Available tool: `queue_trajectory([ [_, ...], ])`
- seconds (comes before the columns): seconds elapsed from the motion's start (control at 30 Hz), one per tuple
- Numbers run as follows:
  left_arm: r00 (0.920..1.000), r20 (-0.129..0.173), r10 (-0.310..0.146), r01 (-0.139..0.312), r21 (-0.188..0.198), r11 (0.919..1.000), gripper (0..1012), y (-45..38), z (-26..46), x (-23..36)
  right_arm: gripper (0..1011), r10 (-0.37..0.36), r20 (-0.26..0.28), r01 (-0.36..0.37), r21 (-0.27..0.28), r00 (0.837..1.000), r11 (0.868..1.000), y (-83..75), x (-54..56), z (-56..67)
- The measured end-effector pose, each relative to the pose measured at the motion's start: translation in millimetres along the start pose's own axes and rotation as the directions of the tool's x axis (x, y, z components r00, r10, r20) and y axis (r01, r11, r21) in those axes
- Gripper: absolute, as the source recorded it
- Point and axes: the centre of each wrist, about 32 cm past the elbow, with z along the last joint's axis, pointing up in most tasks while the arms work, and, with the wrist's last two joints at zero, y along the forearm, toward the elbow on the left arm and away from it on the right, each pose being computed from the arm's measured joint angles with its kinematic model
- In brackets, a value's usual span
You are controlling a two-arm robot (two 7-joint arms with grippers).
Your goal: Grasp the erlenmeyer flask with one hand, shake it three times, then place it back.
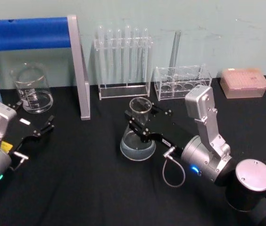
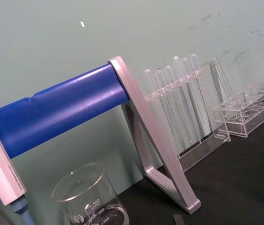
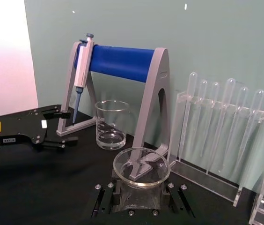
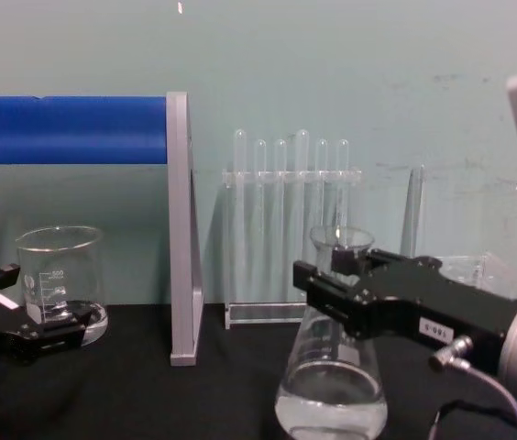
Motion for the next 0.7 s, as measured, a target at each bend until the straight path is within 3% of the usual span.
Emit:
queue_trajectory([
  [0.7,1.0,0.0,0.0,0.0,0.0,1.0,1001,0.0,0.0,0.0,457,0.016,-0.012,-0.016,-0.01,1.0,1.0,-1.7,-4.9,-20.9],
])
